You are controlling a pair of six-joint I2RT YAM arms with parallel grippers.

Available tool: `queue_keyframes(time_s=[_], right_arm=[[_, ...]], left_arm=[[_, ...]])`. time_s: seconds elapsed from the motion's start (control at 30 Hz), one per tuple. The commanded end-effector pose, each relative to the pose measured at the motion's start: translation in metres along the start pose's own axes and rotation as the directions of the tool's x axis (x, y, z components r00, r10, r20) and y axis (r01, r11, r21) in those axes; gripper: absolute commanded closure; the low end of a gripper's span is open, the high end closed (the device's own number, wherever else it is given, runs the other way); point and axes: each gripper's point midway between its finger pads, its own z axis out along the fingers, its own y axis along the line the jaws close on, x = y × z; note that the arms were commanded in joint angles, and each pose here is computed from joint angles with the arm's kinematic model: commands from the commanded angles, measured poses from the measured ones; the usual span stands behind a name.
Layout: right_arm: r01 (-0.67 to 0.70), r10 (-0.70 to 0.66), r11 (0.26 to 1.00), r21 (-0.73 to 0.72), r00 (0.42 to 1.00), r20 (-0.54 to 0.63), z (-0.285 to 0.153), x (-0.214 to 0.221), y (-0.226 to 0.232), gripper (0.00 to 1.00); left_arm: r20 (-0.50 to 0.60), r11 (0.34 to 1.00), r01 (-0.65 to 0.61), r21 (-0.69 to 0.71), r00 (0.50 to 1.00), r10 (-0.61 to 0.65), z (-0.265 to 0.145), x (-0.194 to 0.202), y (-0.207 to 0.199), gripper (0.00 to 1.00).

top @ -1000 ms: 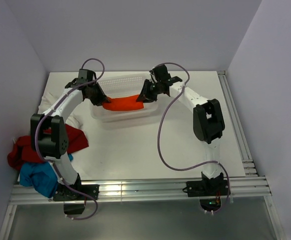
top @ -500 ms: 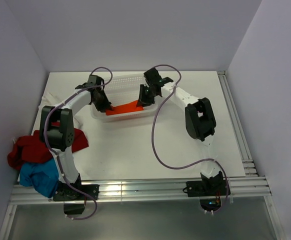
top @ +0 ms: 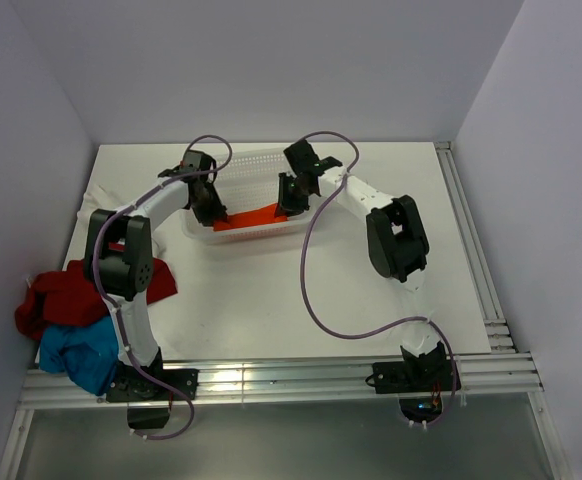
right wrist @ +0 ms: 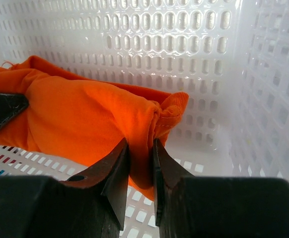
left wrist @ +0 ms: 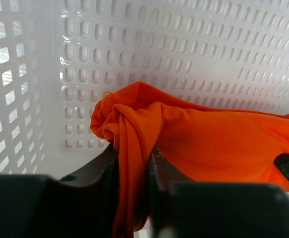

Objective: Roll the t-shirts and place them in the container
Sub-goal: Place the rolled tshirt into the container

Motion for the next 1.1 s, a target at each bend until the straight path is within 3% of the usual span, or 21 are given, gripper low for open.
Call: queue_keyframes(time_s=[0.0, 0.07, 0.2, 0.43, 0.73, 1.07], right_arm=[[0.016, -0.021, 0.987, 0.162, 0.999, 0.029, -0.005, -0.011, -0.041, 0.88], [0.015, -0.022, 0.987, 0.162, 0.999, 0.038, -0.008, -0.013, -0.039, 0.78], [0.018, -0.027, 0.987, 0.157, 0.998, 0.055, -0.018, -0.021, -0.033, 0.72], [0.021, -0.037, 0.983, 0.18, 0.996, 0.087, -0.03, -0.03, -0.026, 0.53], [0.015, -0.036, 0.987, 0.158, 0.99, 0.133, -0.05, -0.041, -0.015, 0.53], [0.007, -0.034, 0.992, 0.124, 0.975, 0.218, -0.081, -0.063, 0.007, 0.55]], left_arm=[[0.05, 0.983, -0.028, -0.182, 0.998, 0.037, -0.017, -0.015, 0.041, 0.68], [0.056, 0.983, -0.033, -0.18, 0.997, 0.044, -0.022, -0.018, 0.038, 0.61], [0.114, 0.984, -0.05, -0.173, 0.991, 0.07, -0.043, -0.037, 0.025, 0.5], [0.141, 0.985, -0.053, -0.166, 0.987, 0.077, -0.06, -0.047, 0.017, 0.48], [0.175, 0.992, -0.083, -0.1, 0.98, 0.099, -0.076, -0.056, -0.001, 0.51], [0.21, 0.979, -0.171, 0.114, 0.967, 0.144, -0.095, -0.05, -0.056, 0.58]])
